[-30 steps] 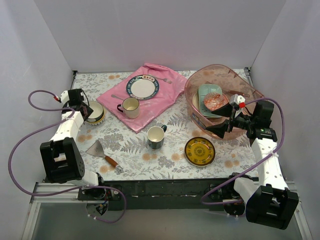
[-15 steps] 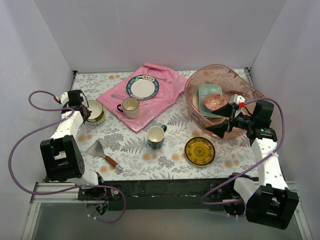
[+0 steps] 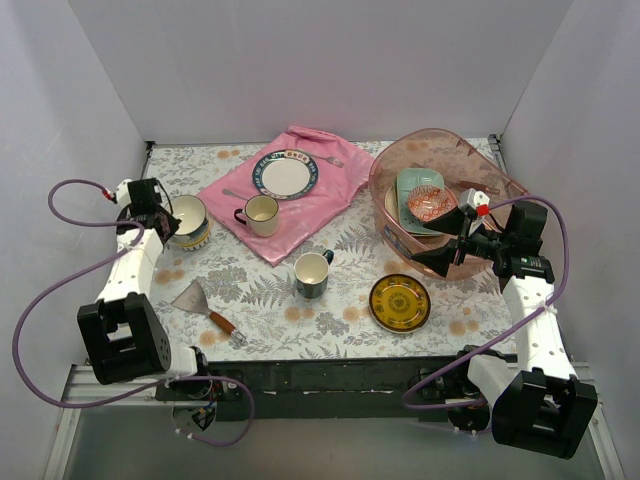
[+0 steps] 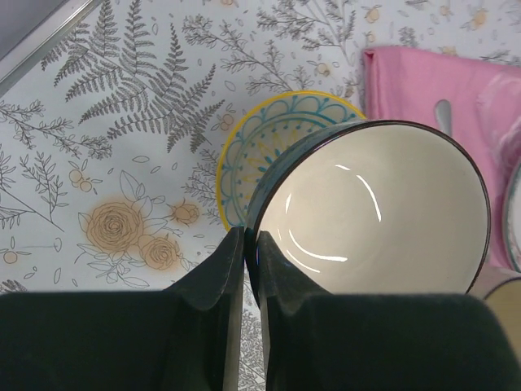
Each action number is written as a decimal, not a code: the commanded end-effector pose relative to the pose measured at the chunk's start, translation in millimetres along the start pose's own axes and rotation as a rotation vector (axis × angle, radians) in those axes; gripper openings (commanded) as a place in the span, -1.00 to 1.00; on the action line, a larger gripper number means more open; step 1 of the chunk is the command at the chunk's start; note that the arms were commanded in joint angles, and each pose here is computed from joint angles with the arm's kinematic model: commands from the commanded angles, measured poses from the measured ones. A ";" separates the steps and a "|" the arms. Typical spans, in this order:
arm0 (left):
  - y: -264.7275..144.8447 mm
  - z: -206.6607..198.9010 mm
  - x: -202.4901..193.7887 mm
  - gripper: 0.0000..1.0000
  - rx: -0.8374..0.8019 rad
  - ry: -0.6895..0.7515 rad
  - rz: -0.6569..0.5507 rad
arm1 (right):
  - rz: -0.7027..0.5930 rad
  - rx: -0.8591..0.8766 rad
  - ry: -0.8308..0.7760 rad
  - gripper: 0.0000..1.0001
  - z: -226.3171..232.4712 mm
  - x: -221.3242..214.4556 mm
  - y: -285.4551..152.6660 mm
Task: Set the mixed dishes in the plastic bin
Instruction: Pick up the bowl from the center of the board, then place the bowl in the plastic bin.
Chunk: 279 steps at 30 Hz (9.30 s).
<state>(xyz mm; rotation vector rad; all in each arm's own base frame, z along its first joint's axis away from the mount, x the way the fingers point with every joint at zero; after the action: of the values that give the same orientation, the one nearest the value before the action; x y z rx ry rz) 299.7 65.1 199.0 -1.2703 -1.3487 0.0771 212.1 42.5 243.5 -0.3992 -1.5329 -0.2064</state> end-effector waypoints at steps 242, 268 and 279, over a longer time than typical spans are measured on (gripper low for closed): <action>-208.0 -13.5 -167.4 0.96 -0.926 0.316 -0.004 | 0.565 -0.522 0.500 -0.75 -227.5 -43.2 32.6; -209.5 -12.3 -163.8 0.96 -0.922 0.309 -0.001 | 0.595 -0.562 0.416 0.30 -216.1 -26.8 25.3; -204.4 -19.1 -164.3 0.96 -0.910 0.312 0.017 | 0.574 -0.659 0.263 0.79 -192.5 2.3 6.6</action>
<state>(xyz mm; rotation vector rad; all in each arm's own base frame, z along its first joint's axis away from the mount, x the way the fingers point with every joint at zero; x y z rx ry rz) 135.3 -139.2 231.9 -1.9201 -1.0986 -0.7740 399.6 -19.6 221.1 -1.2064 -0.8936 -0.2361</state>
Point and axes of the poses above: each gripper's point midway between its finger pads, its own y axis out along the fingers, its own z axis along the line the jaws close on, x = y × z, the point moved 9 cm from there along -y, back along the fingers, and after that the axes turned 4 degrees about -y, right-handed, at the moved point
